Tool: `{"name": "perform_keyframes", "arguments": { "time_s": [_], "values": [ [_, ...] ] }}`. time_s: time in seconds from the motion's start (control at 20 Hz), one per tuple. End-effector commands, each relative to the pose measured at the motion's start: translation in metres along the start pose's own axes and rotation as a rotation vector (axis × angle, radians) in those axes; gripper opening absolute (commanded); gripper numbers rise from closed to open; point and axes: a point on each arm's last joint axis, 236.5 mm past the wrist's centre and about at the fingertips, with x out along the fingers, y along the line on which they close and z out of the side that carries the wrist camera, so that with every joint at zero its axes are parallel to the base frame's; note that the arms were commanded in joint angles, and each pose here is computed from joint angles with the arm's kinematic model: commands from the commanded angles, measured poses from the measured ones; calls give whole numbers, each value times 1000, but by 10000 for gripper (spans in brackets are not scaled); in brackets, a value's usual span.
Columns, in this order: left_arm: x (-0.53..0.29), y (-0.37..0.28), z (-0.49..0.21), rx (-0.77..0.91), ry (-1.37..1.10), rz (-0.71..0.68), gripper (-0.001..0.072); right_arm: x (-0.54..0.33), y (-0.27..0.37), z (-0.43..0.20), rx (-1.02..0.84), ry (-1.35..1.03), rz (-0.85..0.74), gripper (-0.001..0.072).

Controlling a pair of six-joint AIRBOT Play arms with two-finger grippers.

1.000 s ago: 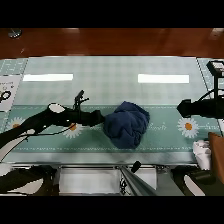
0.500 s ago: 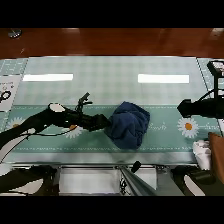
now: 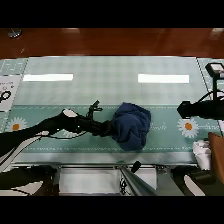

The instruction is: Fold the shirts.

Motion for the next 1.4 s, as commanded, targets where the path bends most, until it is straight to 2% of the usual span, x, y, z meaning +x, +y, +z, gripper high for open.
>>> {"name": "perform_keyframes", "arguments": {
  "time_s": [0.0, 0.2, 0.45, 0.75, 0.8, 0.95, 1.05, 1.1, 1.25, 1.35],
  "values": [
    [-10, -13, -2, 9, 26, -66, 34, 32, 23, -39, 5, 113, 102, 579],
    [-37, -17, 12, 51, -25, -59, 34, 83, 67, -59, 177, 77, 298, 592],
    [-52, -18, 11, 49, -14, -64, 34, 128, 72, -38, 378, 3, 334, 591],
    [-51, -17, 10, 22, -9, -57, 34, 178, 91, -45, 449, 82, 404, 584],
    [-51, -17, 10, 21, -9, -57, 34, 182, 95, -46, 461, 92, 419, 558],
    [-51, -16, 11, 21, -12, -56, 34, 189, 104, -44, 520, 105, 462, 243],
    [-53, -16, 12, 20, -19, -57, 34, 189, 108, -40, 529, 94, 486, 78],
    [-55, -16, 14, 21, -26, -58, 34, 188, 109, -38, 528, 89, 492, 20],
    [-72, -22, 27, 33, -85, -72, 33, 172, 123, -21, 398, 59, 557, 19],
    [-99, -37, 42, 72, -173, -96, 32, 137, 134, 14, 284, -33, 616, 19]
  ]
}}
